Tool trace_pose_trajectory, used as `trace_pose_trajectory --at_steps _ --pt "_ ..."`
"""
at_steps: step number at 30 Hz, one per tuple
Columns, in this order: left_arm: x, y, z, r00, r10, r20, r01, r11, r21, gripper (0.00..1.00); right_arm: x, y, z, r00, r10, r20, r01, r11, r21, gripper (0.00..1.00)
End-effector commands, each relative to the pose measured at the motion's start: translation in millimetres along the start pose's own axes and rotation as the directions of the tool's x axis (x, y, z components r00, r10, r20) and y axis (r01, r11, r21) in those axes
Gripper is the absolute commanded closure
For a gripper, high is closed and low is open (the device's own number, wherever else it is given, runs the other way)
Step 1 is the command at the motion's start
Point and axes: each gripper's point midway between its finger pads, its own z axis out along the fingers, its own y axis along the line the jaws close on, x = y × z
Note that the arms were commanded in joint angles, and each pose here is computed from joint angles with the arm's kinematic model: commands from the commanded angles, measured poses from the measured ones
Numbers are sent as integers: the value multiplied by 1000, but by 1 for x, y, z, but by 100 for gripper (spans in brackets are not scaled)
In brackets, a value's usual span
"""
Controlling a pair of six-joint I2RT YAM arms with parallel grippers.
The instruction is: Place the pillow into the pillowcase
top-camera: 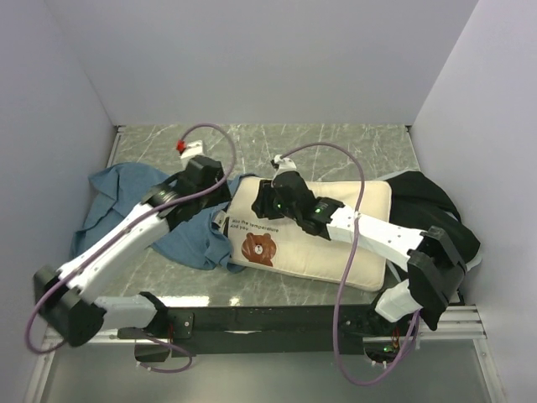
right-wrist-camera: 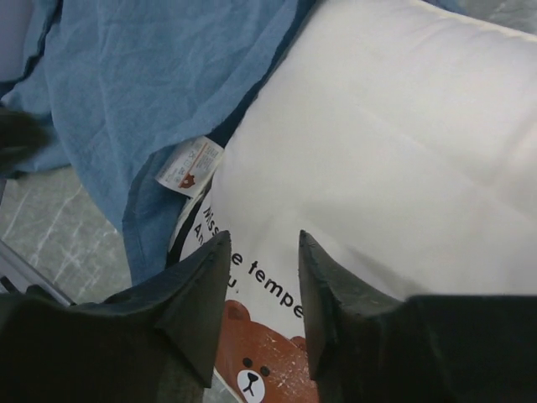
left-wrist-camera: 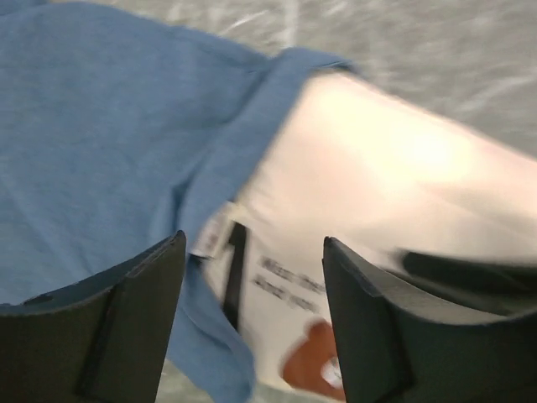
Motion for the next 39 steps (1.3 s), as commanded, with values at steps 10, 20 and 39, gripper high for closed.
trace_pose_trajectory --at_steps 10,20,39 --pt "74 46 78 953 198 -228 -250 940 -231 45 19 15 -6 986 -153 -66 158 984 77 16" --pt "56 -4 71 971 134 -199 -148 987 -57 99 55 -1 47 979 -134 -154 151 983 101 56" --pt "28 -117 -15 986 7 -167 55 928 368 99 -55 63 20 998 64 26 -60 989 -133 100"
